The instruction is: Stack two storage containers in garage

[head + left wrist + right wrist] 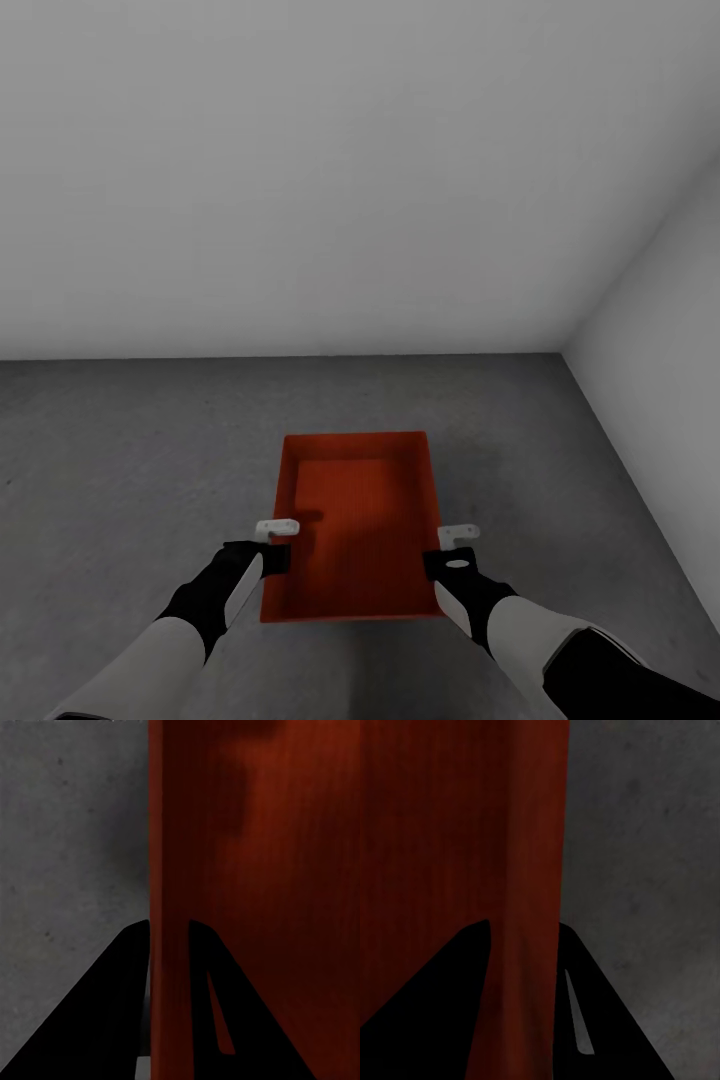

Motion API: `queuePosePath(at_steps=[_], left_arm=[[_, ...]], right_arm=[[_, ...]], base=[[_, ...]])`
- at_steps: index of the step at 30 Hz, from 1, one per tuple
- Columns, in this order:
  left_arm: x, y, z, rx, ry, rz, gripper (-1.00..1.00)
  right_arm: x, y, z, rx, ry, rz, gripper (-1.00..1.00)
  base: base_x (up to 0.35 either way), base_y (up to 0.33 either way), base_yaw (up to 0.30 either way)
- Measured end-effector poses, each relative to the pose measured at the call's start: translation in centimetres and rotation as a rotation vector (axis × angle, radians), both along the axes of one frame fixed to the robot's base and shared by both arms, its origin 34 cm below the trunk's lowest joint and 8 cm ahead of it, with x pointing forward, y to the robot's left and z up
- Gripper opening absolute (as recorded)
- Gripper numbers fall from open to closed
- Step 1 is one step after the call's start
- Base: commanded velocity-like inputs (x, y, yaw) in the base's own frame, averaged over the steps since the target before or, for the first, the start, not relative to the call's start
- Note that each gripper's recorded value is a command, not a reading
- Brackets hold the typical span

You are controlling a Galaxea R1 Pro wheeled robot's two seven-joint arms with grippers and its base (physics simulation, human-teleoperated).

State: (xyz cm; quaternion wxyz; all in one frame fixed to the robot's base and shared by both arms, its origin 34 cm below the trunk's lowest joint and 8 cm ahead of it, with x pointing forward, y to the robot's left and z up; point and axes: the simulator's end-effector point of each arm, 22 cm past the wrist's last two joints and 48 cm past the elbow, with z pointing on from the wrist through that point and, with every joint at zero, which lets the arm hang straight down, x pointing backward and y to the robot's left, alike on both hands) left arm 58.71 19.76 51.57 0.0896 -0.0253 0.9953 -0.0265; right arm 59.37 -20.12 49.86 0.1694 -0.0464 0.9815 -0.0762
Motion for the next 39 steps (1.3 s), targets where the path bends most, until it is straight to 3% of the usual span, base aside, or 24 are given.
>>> queuePosePath(at_steps=[22,39], left_arm=[[0.2,0.0,-3.2,0.000,-0.001,0.000,-1.00],[0.0,0.0,-3.3,0.000,0.003,-0.001,-1.00]], right_arm=[[0.2,0.0,-3.2,0.000,-0.001,0.000,-1.00],[0.0,0.0,-3.4,0.000,0.003,-0.001,-1.00]], base=[[0.000,0.000,0.000],[0.000,0.000,0.000]])
